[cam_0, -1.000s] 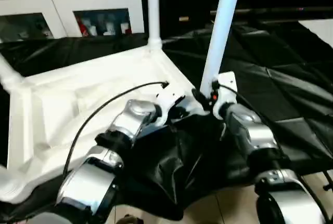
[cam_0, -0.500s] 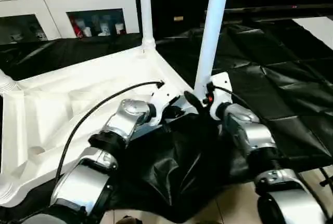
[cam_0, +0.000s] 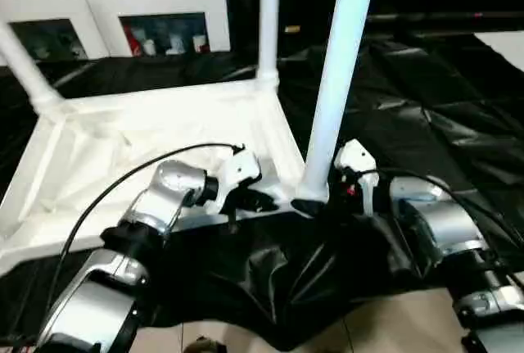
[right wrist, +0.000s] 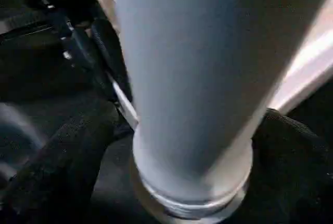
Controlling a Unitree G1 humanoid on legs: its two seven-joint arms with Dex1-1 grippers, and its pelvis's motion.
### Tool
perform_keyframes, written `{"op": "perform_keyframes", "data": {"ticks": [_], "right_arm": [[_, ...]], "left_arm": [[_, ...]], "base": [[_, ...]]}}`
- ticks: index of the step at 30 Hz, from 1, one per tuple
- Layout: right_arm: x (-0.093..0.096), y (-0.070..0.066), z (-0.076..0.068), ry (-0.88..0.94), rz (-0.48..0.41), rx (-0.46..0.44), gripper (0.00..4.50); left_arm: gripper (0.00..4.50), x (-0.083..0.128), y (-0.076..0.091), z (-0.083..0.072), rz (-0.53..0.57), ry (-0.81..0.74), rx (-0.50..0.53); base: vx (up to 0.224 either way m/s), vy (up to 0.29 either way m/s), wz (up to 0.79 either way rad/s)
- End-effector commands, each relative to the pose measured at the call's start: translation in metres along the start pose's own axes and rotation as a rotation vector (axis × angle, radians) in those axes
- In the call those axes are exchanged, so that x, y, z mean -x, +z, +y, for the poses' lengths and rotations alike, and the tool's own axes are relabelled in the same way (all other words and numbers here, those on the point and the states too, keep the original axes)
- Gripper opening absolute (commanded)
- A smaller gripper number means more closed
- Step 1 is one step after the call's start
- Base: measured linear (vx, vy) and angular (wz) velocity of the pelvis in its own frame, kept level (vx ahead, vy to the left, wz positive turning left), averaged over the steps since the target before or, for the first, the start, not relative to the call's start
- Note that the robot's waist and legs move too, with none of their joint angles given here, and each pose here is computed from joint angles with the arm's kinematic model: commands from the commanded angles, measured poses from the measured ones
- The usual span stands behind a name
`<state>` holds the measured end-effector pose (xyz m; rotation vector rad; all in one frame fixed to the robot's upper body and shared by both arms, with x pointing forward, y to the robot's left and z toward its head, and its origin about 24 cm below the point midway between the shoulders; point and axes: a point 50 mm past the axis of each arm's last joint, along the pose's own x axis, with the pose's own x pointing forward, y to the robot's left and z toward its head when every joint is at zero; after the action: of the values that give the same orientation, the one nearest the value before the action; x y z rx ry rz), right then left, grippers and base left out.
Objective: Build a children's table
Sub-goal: Rotate leg to tighten
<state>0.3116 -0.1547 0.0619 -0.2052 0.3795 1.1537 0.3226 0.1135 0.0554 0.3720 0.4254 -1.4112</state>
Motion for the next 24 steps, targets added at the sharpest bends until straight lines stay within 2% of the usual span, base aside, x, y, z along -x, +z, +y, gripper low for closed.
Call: {"op": "perform_keyframes", "data": {"ticks": [1, 14, 20, 22, 24], "right_arm": [[0.004, 0.0, 0.004, 0.046, 0.006, 0.002, 4.14], [0.001, -0.001, 0.012, 0.094, -0.009, -0.025, 2.97], [-0.004, -0.007, 0.019, 0.107, -0.011, -0.047, 2.76], [-0.009, -0.009, 0.018, 0.058, -0.024, -0.057, 2.75], [-0.02, -0.011, 0.011, -0.088, -0.034, -0.09, 2.74]], "left_arm": [[0.0, 0.002, 0.013, -0.002, -0.034, -0.05, -0.063], [0.0, 0.003, 0.011, -0.004, -0.029, -0.064, -0.058], [0.0, -0.003, 0.014, -0.004, -0.04, -0.044, -0.058], [0.0, -0.009, 0.017, -0.001, -0.048, 0.0, -0.046], [0.0, -0.018, 0.023, 0.005, -0.057, 0.081, -0.015]], "base": [[0.0, 0.0, 0.0], [0.0, 0.0, 0.0], [0.0, 0.0, 0.0], [0.0, 0.0, 0.0], [0.0, 0.0, 0.0]]}}
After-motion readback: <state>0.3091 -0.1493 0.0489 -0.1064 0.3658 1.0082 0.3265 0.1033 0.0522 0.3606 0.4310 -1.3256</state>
